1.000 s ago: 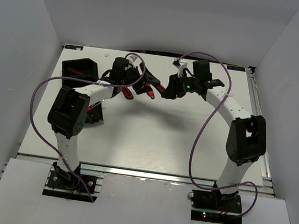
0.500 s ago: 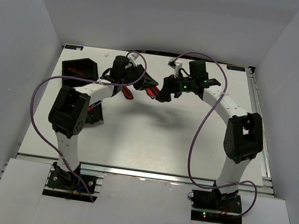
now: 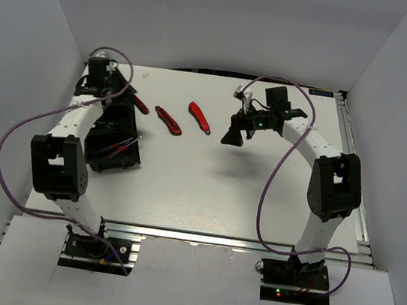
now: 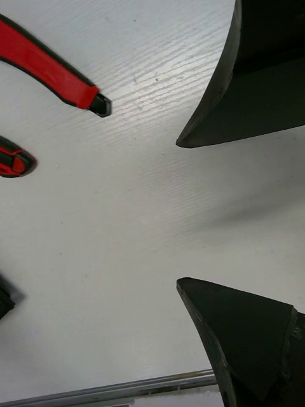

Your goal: Sort the tools into containers

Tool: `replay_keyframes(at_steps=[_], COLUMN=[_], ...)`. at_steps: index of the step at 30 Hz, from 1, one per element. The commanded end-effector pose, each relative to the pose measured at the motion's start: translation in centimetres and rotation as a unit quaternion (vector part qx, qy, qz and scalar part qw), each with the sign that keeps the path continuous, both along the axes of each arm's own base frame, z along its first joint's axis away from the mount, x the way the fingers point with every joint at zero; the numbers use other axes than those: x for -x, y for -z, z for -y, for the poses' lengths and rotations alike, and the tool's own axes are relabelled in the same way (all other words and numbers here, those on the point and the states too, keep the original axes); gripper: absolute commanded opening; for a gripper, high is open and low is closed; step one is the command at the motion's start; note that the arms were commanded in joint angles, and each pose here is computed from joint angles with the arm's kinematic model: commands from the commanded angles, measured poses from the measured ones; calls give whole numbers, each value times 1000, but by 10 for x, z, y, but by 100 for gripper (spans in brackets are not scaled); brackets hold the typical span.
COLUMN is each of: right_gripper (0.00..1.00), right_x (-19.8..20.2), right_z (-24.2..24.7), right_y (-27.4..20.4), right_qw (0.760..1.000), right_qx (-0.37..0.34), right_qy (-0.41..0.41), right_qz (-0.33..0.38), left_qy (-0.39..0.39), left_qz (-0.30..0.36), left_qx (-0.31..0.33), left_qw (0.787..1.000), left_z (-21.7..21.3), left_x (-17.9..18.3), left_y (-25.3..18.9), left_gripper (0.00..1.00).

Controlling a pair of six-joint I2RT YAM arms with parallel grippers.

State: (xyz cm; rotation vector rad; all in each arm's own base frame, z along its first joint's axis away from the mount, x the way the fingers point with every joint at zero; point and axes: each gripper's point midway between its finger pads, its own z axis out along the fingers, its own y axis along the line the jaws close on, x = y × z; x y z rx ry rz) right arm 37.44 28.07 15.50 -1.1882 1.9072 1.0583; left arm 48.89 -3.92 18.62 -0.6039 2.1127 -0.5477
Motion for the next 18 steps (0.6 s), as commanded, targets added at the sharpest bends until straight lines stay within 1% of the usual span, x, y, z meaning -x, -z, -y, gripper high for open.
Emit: replay_keyframes(at_steps=[1, 5, 7, 12, 18], right_gripper=[89, 90, 89, 89, 89], right_x=[8, 10, 11, 13, 14], right_z=[4, 5, 5, 6, 6], right_y=[-14, -12, -12, -10, -9], right_qw=[1000, 1000, 1000, 1000, 1000], right_qx=[-11, -14, -16, -15, -14], right_qy=[-15, -17, -19, -22, -23], right_qz=[25, 19, 17, 14, 10], left_qy=[-96, -156, -179, -218, -248], left_qz=[18, 26, 44, 80, 97], left_qx=[-81, -45, -29, 26, 57], left_qw=[992, 986, 982, 972, 962], left_z=[-70, -107, -122, -143, -163], left_x=[9, 4, -2, -19, -33], left_y=[-27, -23, -25, -32, -24], left_gripper=[0, 0, 0, 0, 0])
